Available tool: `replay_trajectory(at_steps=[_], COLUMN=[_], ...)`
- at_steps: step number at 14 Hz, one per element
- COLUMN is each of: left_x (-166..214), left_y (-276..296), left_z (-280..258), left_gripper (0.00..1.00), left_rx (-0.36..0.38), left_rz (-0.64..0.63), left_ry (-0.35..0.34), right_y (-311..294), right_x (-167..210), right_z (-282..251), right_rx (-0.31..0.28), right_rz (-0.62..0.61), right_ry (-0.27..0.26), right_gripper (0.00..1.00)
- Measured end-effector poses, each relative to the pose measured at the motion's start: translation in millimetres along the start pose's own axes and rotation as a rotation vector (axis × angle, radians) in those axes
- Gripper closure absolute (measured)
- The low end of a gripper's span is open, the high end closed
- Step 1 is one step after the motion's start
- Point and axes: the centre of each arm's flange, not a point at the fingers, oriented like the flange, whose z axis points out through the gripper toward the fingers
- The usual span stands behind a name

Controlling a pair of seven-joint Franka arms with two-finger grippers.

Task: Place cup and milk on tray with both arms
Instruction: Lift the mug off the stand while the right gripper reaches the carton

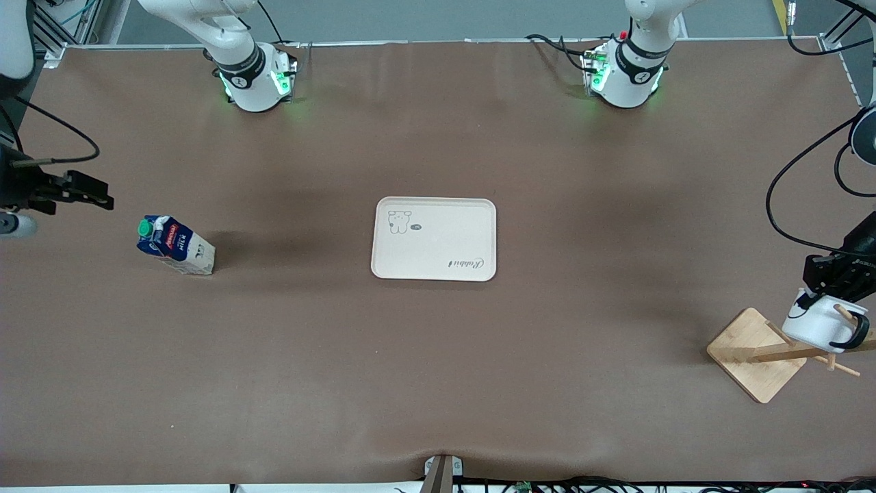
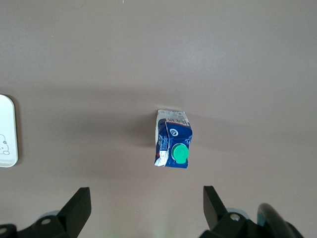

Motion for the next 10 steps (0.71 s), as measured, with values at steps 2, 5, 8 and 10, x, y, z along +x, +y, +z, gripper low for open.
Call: replay_trajectory(at_steps=[2,5,8,10], left_x=[0,0,0,-1], left_y=[7,21,33,38], left_z=[-7,-22,-33,-36], left_gripper=[0.91,0.91,0.91,0.91], left_rx=[-0.038,-0.093,-0.127,-0.144], left_rz=[-0.009,-0.065,-0.128,-0.179], left_ry=[-0.028,-0.073,-0.107,-0.132], right_y=[2,5,13,25], right_x=[8,15,16,17], right_z=[17,34,50,68], right_rx=[0.001,0.004,0.009,0.011], right_rz=[0.004,0.008,0.022,0.041], right_ry=[-0.030,-0.066,-0.097,-0.094], right_gripper=[0.00,0.00,0.00,0.00])
